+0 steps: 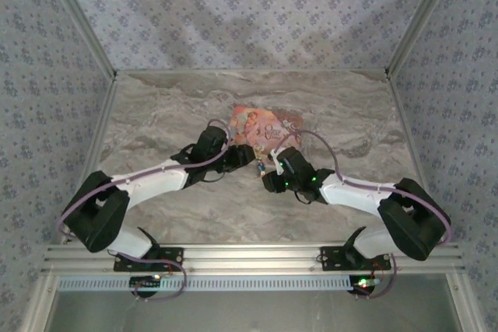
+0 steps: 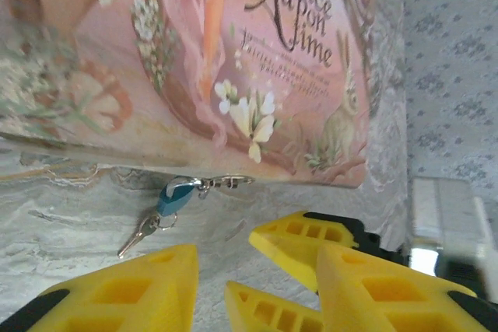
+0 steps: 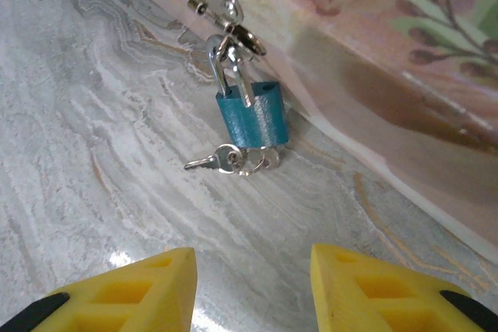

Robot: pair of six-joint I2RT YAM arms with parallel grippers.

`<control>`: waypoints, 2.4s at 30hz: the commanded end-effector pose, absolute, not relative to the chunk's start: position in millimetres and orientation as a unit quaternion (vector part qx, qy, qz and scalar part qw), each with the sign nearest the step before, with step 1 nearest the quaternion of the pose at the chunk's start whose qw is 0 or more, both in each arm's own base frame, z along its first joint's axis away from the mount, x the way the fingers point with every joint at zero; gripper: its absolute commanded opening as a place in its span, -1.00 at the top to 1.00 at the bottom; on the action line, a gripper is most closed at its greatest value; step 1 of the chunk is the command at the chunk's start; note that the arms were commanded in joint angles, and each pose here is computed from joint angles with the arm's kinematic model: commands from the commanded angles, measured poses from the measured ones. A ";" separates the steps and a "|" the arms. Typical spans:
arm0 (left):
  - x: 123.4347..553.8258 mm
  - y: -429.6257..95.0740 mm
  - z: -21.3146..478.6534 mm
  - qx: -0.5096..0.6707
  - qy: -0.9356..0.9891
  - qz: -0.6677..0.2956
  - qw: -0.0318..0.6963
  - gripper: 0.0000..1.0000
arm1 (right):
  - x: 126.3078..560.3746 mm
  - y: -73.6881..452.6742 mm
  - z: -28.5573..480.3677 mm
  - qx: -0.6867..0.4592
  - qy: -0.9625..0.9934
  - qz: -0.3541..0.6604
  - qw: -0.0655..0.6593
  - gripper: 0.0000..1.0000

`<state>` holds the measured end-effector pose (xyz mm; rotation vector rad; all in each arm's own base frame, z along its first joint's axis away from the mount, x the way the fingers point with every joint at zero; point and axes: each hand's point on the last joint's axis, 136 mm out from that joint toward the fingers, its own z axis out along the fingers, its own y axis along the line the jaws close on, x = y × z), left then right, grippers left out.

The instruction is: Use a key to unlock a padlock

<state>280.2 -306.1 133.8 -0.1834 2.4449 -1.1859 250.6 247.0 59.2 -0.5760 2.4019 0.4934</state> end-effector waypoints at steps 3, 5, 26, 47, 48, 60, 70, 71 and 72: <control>281.6 -285.1 135.4 -0.073 0.882 -0.407 0.226 0.12 | 266.8 263.4 73.3 -0.213 0.896 0.152 0.357 0.10; 282.8 -281.6 136.4 -0.077 0.881 -0.407 0.228 0.12 | 271.0 266.8 73.0 -0.203 0.897 0.140 0.367 0.06; 284.8 -268.3 137.4 -0.088 0.879 -0.407 0.234 0.10 | 289.0 270.9 34.0 -0.148 0.917 0.009 0.371 -0.03; 289.3 -265.9 133.4 -0.092 0.879 -0.407 0.231 0.10 | 273.3 276.1 15.9 -0.197 0.918 0.038 0.342 0.72; 290.4 -265.0 134.2 -0.092 0.879 -0.406 0.233 0.10 | 271.1 276.2 17.5 -0.204 0.917 0.042 0.340 0.77; 313.4 -247.2 140.0 -0.109 0.873 -0.396 0.263 0.10 | 248.1 273.4 39.9 -0.301 0.902 0.086 0.296 1.00; 333.4 -238.1 131.9 -0.113 0.881 -0.367 0.277 0.10 | 235.3 260.9 52.9 -0.373 0.892 0.092 0.237 1.00; 335.5 -239.1 131.0 -0.111 0.882 -0.366 0.277 0.10 | 233.0 260.2 53.2 -0.384 0.890 0.092 0.229 1.00; 337.6 -240.2 130.1 -0.111 0.882 -0.365 0.276 0.10 | 229.7 260.0 52.7 -0.399 0.885 0.092 0.219 1.00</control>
